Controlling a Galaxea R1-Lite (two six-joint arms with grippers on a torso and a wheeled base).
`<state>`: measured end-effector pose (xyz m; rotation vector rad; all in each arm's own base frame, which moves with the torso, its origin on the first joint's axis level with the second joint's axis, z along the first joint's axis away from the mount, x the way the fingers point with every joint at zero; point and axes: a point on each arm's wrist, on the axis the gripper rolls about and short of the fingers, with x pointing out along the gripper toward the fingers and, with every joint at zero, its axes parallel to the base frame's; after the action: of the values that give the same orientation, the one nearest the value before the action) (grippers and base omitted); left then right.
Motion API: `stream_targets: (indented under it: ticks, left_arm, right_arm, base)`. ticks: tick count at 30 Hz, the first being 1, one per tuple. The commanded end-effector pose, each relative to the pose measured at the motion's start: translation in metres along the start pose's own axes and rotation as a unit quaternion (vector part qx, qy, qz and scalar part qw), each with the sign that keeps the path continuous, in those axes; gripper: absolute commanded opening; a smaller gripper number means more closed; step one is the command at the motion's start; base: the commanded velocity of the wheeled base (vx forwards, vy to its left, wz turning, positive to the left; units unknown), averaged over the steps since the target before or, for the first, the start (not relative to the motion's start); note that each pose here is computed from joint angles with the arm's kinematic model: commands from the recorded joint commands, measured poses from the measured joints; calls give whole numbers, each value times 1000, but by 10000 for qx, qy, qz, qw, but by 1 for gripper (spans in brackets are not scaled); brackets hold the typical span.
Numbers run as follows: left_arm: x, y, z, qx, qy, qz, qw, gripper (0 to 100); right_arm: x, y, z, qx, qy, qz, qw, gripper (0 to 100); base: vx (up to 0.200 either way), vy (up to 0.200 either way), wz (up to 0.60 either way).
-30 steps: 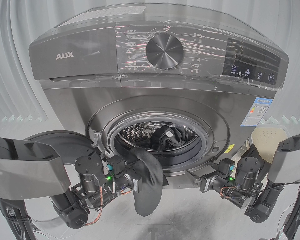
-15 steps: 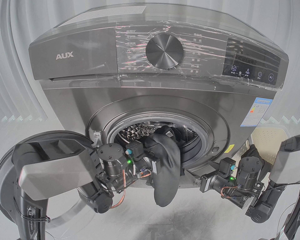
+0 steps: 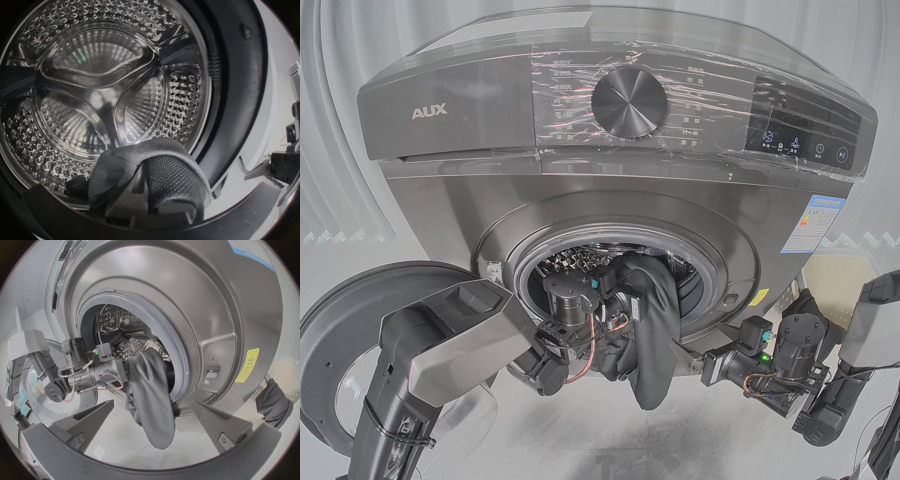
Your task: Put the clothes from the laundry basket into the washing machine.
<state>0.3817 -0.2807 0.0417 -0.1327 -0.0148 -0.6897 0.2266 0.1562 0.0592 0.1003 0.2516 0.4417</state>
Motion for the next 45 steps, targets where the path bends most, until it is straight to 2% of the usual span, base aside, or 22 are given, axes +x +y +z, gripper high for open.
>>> stream_targets:
  ticks: [1,8,10,11,14,19,22,29,30,34,36,41,42,44,45]
  left_arm:
    - [21,12,8,23,-122,348,9993,0]
    - [39,21,20,35,50,531,9986,0]
    - [47,27,23,70,25,689,9976,0]
    - [55,35,23,98,-25,806,9967,0]
    - [67,42,27,118,-106,920,9956,0]
    - [80,49,28,107,-205,1101,9937,0]
    - [80,54,17,106,-88,1306,9913,0]
    - [79,62,22,64,-96,1450,9894,0]
    - [79,63,22,65,-97,1458,9892,100]
    - [79,61,24,19,-148,1437,9895,100]
    - [79,55,26,-22,-157,1390,9902,100]
    - [58,41,25,-4,483,1307,9902,100]
    - [46,34,21,11,920,1271,9876,100]
    - [32,27,16,25,1350,1163,9840,100]
    - [30,26,16,30,1392,1136,9837,100]
  right_arm:
    - [-1,0,-1,-4,36,6,10000,100]
    - [0,-1,-3,-5,57,-5,10000,100]
    - [0,-1,-2,-2,49,-11,10000,100]
    - [0,-2,-1,9,34,-9,10000,100]
    - [0,-2,0,15,17,-20,10000,100]
    - [1,-2,0,16,9,-19,10000,100]
    - [1,-2,0,16,9,-19,10000,100]
    - [1,-2,0,14,11,-12,10000,100]
    - [1,-2,0,14,11,-12,10000,100]
    - [1,-2,-1,15,17,-20,10000,100]
    - [0,-2,0,15,17,-20,10000,100]
    - [0,-2,0,15,17,-20,10000,100]
    - [0,-2,0,16,9,-19,10000,100]
    - [0,-2,0,17,2,-18,10000,100]
    - [0,-2,0,17,2,-18,10000,100]
  base:
    - [0,0,0]
    - [0,0,0]
    - [0,0,0]
    - [0,0,0]
    - [0,0,0]
    - [0,0,0]
    - [0,0,0]
    - [0,0,0]
    - [0,0,0]
    - [0,0,0]
    - [0,0,0]
    - [0,0,0]
    - [0,0,0]
    - [0,0,0]
    - [0,0,0]
